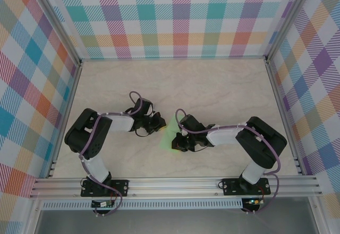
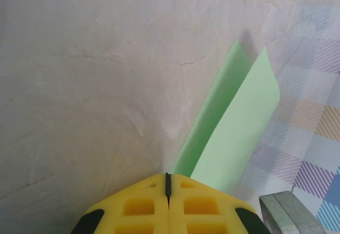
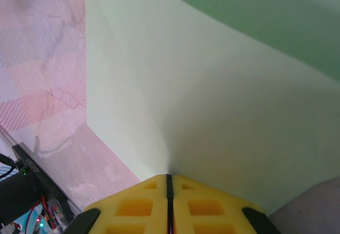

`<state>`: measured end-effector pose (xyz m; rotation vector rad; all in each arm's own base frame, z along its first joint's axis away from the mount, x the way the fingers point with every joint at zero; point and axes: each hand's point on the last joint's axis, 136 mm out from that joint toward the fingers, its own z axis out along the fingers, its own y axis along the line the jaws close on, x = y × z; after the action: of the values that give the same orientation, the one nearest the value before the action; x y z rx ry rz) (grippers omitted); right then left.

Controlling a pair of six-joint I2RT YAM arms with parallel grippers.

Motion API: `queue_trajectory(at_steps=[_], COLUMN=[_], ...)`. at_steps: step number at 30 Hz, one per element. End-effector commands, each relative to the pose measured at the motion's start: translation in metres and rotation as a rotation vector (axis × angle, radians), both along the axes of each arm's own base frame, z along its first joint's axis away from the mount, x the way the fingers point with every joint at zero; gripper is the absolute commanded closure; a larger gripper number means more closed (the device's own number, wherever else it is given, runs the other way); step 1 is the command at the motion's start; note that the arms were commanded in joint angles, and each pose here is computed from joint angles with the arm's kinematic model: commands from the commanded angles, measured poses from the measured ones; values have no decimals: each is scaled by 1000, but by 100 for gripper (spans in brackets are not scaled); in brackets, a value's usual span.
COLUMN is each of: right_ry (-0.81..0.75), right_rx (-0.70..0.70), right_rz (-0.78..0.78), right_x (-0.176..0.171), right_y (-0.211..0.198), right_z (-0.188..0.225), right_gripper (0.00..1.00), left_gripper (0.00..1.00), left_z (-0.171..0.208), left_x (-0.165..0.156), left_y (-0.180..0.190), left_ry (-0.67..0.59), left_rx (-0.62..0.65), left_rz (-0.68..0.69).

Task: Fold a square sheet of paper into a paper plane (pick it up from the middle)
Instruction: Fold the triangle a second time at the center of the table.

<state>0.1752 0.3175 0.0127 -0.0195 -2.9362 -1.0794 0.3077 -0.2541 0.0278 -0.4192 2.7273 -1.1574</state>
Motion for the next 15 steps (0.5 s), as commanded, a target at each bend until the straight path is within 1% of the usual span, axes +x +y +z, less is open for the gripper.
queue_trajectory(at_steps=[1, 5, 8, 11, 15], right_ry=[108, 86, 73, 52, 27], right_rx=[-149, -158, -132, -106, -90], right_rz=[44, 97, 134, 171, 175], right_x=[-27, -28, -27, -27, -22], right_y=[-29, -30, -27, -22, -18], right_z=[-31, -26, -19, -12, -6], right_gripper=[91, 91, 90, 90, 89], left_gripper=[100, 100, 100, 100, 100], left_z=[34, 46, 52, 54, 52], left_x=[8, -2, -12, -22, -31], left_y=[4, 8, 9, 5, -9], left_ry=[-71, -88, -96, -101, -106], left_rx=[-7, -16, -23, -21, -29], left_rz=[-1, 0, -5, -17, -50])
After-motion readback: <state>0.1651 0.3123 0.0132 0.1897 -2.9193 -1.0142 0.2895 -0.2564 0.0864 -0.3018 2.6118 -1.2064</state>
